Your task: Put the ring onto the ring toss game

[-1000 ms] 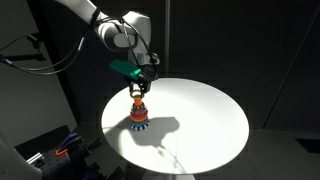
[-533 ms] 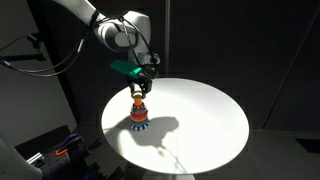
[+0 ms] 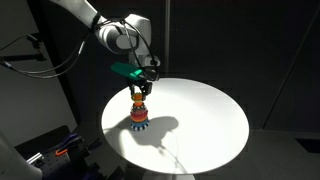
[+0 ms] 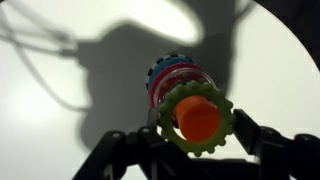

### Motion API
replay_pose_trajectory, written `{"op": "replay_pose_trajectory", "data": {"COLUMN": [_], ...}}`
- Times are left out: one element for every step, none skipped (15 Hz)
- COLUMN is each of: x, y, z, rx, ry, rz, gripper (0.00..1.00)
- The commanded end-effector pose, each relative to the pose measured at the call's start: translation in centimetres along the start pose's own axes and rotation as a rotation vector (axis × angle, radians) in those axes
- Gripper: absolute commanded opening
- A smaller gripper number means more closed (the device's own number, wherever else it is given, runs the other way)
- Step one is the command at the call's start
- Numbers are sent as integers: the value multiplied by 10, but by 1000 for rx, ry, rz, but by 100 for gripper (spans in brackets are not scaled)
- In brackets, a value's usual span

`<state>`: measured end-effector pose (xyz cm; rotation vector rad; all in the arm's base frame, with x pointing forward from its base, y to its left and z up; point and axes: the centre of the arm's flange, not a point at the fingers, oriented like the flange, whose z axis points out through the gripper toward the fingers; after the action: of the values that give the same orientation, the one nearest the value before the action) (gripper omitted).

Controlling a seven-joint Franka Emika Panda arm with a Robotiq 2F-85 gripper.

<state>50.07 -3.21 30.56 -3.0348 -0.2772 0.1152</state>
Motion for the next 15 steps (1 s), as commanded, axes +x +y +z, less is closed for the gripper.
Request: {"op": "replay_pose_trajectory", "data": {"x": [9, 8, 8, 8, 9, 10, 12, 14, 16, 18, 20, 22, 23, 24, 24], "y": [3, 3, 3, 3, 3, 3, 2, 2, 1, 0, -1, -2, -3, -3, -4], "z": [3, 3, 1, 1, 2, 2, 3, 3, 3, 3, 3, 3, 5, 8, 11], "rx": [-12, -13, -14, -15, -20, -22, -25, -28, -35, -41, -44, -45, -46, -44, -39], "ry": [-1, 0, 1, 1, 5, 10, 15, 21, 30, 39, 45, 48, 51, 49, 45], "rz": [7, 7, 6, 6, 6, 4, 3, 2, 0, -2, -5, -7, -9, -13, -16], "gripper": [49, 49, 49, 49, 49, 49, 49, 49, 49, 49, 49, 49, 49, 49, 49]}}
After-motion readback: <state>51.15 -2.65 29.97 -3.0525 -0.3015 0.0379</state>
